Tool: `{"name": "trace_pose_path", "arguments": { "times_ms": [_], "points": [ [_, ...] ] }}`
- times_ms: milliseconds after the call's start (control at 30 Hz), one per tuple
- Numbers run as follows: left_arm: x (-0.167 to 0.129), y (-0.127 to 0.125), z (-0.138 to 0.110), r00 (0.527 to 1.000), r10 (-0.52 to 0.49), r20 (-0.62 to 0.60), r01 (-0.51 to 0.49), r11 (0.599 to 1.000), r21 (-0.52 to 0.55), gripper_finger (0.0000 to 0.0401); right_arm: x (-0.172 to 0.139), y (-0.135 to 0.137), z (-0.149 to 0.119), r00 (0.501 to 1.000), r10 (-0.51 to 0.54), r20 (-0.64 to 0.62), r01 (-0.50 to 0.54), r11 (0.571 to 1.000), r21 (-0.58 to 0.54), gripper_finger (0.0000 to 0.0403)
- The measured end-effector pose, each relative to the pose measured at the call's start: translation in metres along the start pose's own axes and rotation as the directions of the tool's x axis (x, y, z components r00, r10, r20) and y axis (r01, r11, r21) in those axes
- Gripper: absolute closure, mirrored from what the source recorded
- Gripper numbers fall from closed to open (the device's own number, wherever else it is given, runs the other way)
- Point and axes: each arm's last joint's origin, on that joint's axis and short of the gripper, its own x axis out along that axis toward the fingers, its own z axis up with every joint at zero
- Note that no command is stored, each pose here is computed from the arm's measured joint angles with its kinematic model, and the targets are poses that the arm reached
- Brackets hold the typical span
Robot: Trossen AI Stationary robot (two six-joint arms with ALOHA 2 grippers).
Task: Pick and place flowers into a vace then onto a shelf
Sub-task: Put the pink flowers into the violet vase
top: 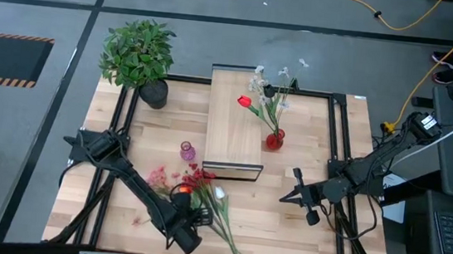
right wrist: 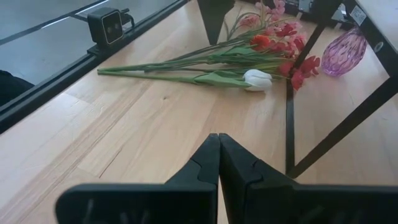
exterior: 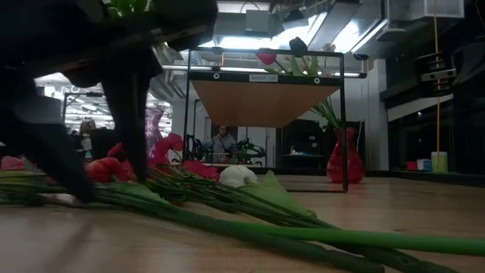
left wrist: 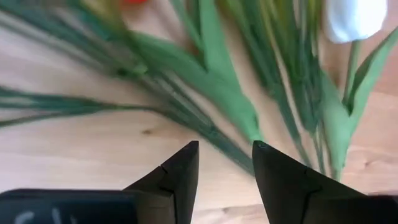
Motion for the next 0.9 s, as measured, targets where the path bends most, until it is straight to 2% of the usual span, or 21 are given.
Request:
{"name": "trace_pose_path", "arguments": {
  "times_ms": [333, 567, 900],
  "points": [
    [0.003, 0.0, 0.007, 0.998, 0.058, 0.021, -0.058, 0.998, 0.004, 0.0258, 0.0, 0.0, 0.0, 1.0, 0.0, 0.0, 0.0, 1.0, 0.001, 0.0395],
    [0.013, 0.002, 0.005, 0.994, 0.105, 0.016, -0.105, 0.994, 0.008, 0.0258, 0.0, 0.0, 0.0, 1.0, 0.006, -0.001, -0.006, 1.0, 0.001, 0.0395],
    [0.01, 0.009, -0.001, 0.992, 0.126, -0.011, -0.125, 0.992, 0.033, 0.0271, 0.0, 0.0, 0.0, 1.0, 0.008, -0.001, -0.008, 1.0, 0.001, 0.0395]
  ]
}}
